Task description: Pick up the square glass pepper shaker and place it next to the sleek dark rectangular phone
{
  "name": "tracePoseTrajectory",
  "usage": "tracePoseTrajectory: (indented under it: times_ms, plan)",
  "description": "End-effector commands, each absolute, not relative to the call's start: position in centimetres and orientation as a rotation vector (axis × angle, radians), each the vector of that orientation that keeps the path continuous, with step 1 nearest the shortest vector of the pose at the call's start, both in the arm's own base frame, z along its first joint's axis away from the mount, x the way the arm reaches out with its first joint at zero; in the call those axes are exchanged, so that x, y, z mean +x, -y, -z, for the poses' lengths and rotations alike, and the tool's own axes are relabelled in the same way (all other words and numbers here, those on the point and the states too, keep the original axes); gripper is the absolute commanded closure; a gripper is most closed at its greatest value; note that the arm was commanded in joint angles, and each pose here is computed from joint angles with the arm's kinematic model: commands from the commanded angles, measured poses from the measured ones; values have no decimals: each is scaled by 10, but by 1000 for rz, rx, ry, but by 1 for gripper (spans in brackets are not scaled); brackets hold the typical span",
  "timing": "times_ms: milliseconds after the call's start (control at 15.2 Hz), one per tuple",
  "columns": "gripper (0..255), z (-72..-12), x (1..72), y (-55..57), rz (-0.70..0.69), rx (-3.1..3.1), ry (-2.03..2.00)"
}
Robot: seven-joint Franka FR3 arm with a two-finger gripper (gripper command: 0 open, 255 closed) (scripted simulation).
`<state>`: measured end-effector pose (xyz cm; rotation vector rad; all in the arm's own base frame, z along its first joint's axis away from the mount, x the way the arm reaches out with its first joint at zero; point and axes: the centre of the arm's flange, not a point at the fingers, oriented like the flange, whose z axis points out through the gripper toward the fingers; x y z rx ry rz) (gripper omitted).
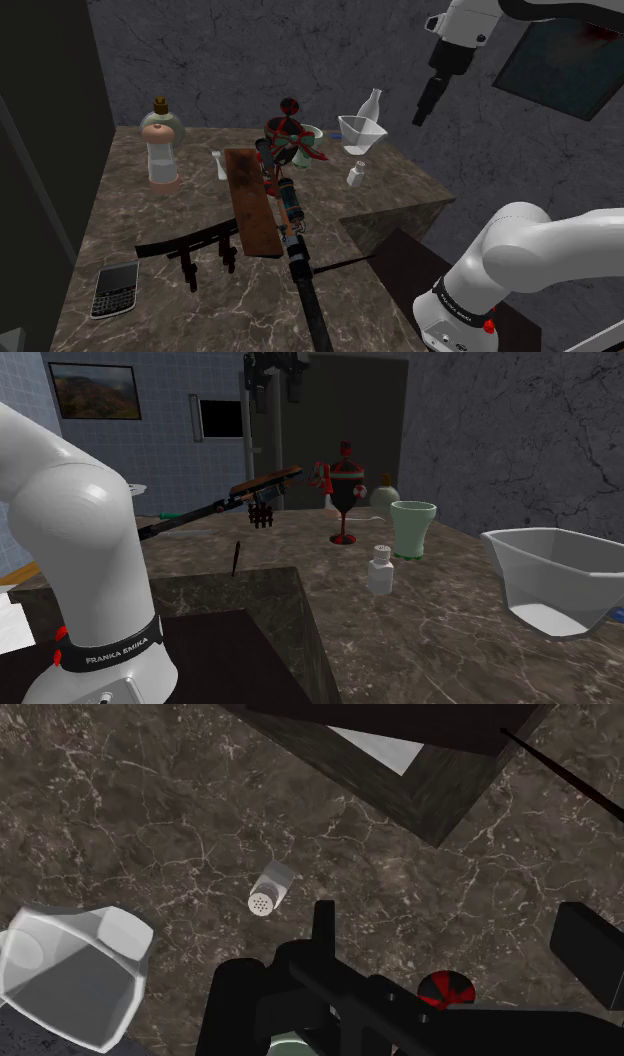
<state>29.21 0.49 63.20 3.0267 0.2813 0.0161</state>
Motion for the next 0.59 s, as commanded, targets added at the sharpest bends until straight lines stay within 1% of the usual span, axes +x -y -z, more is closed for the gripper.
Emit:
tracePoseTrajectory:
  times_ms: [0, 528]
  plan:
    - [0, -632, 292, -5, -16, 3027, -281]
    - [0, -552, 342, 43, -43, 3050, -226]
